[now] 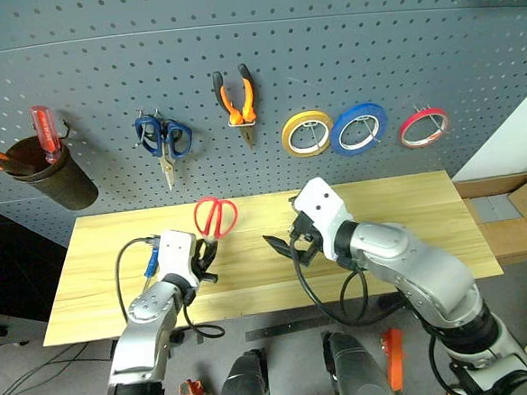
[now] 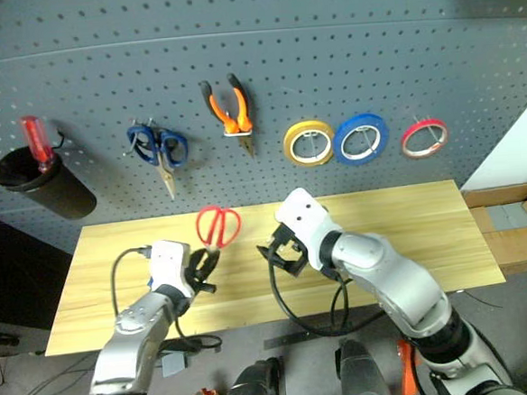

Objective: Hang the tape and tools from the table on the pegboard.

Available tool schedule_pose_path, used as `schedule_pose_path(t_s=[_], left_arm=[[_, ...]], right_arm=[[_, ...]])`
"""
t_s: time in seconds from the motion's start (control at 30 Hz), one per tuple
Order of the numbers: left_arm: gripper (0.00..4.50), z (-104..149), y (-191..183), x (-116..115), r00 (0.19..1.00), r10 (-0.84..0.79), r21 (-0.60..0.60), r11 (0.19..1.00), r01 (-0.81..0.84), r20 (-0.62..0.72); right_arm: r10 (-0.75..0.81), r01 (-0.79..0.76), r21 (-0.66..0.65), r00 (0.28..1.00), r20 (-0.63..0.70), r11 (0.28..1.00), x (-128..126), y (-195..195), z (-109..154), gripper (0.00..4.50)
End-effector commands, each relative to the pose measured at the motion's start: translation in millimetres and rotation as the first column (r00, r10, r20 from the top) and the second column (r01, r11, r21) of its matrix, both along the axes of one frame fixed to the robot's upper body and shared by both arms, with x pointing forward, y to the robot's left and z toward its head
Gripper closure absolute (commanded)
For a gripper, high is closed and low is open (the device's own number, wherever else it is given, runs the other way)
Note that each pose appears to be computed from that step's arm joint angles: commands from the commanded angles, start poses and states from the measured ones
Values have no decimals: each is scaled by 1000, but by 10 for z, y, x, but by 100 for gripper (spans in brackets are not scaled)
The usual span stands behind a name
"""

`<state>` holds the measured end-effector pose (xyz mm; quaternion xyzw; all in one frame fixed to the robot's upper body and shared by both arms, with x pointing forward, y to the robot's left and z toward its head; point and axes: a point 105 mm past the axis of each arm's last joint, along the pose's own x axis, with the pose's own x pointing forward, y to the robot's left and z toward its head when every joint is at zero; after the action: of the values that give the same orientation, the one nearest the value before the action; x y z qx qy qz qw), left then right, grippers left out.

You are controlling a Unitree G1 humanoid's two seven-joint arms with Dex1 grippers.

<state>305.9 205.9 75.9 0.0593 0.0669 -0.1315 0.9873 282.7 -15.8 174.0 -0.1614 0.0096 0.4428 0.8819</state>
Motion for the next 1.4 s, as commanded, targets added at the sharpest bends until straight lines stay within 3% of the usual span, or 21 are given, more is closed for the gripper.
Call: schedule_pose_path(t_s=[0.03, 0.33, 0.53, 0.73, 0.97, 1.4], left_arm=[[343, 416, 63, -159, 986, -32, 37, 999, 26, 161], [343, 918, 154, -417, 931, -54, 164, 986, -6, 361], [343, 1146, 255, -575, 884, -68, 208, 978, -34, 463], [343, 1283, 363, -308, 866, -14, 191, 977, -94, 499], [343, 1164, 326, 35, 907, -71, 251, 967, -39, 416], [343, 1196, 220, 235, 896, -152, 306, 952, 19, 417]], right_arm=[[110, -126, 135, 986, 121, 983, -192, -26, 383, 0], [218, -260, 172, 948, 230, 950, -274, -143, 620, 0], [244, -284, 147, 939, 243, 947, -234, -120, 602, 0], [246, -286, 141, 938, 245, 948, -203, -110, 585, 0], [249, -289, 138, 935, 252, 947, -206, -81, 590, 0], [242, -284, 141, 936, 258, 948, -230, -59, 582, 0]])
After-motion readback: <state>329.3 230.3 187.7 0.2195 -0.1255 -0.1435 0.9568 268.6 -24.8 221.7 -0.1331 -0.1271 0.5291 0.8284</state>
